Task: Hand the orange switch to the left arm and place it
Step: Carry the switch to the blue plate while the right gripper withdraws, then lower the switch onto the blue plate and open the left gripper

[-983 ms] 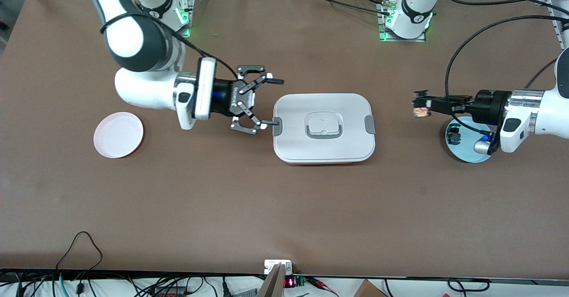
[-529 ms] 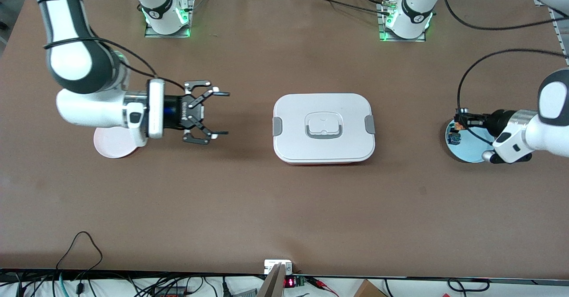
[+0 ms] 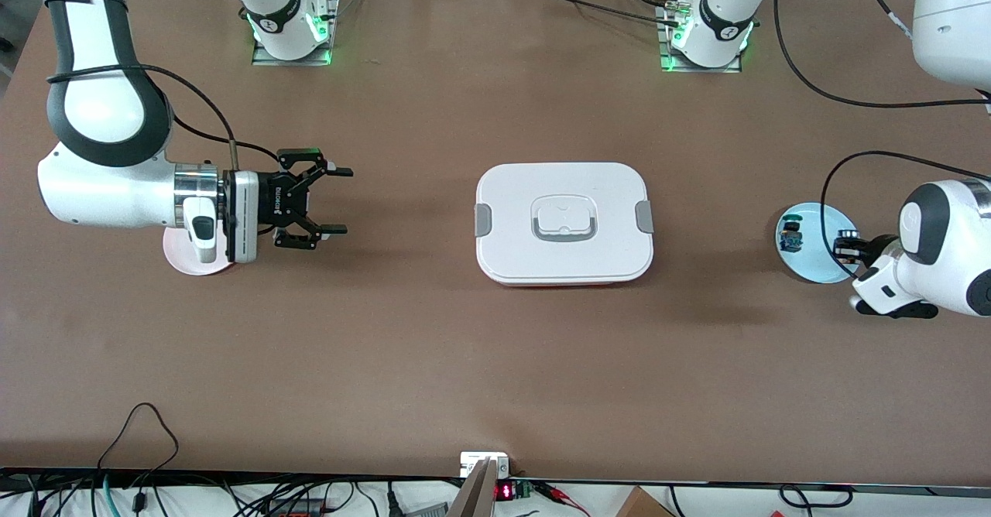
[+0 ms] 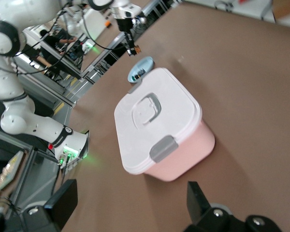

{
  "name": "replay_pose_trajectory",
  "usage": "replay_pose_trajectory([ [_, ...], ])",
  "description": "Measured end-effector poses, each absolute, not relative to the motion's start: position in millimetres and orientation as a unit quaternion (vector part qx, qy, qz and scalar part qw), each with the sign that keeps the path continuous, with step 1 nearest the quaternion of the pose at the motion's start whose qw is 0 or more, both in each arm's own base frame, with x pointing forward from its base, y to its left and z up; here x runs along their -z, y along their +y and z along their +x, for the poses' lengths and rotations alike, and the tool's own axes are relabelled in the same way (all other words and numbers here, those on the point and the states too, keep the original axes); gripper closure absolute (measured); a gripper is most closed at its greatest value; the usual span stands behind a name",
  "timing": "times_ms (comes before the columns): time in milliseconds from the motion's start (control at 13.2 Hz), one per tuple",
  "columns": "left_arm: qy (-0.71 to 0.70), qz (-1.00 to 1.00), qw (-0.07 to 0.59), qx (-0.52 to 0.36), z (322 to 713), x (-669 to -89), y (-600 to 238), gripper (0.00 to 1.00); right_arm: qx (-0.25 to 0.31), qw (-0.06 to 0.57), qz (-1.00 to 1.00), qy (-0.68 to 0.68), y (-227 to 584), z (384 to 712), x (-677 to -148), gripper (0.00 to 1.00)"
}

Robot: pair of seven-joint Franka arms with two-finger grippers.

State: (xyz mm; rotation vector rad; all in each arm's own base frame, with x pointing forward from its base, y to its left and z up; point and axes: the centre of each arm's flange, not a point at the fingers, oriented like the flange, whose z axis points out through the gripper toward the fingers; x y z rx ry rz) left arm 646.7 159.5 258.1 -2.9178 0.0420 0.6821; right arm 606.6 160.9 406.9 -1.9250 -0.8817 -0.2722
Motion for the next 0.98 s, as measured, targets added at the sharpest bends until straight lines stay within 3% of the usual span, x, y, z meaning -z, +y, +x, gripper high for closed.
replay_pose_trajectory([
  [227, 0.015, -0.972, 0.066, -0.225, 645.1, -229.7, 176.6, 0.67, 0.034, 0.445, -0.844, -0.296, 149.2, 603.3, -402.5, 0.00],
  [680, 0.034, -0.963, 0.073, -0.256, 631.6, -198.7, 176.7, 0.67, -0.095, 0.309, -0.926, -0.193, 114.8, 591.2, -413.0, 0.00],
  [983, 0.032, -0.965, 0.073, -0.249, 630.4, -194.9, 181.9, 0.67, -0.185, 0.128, -0.967, -0.121, 88.3, 584.7, -429.2, 0.00],
])
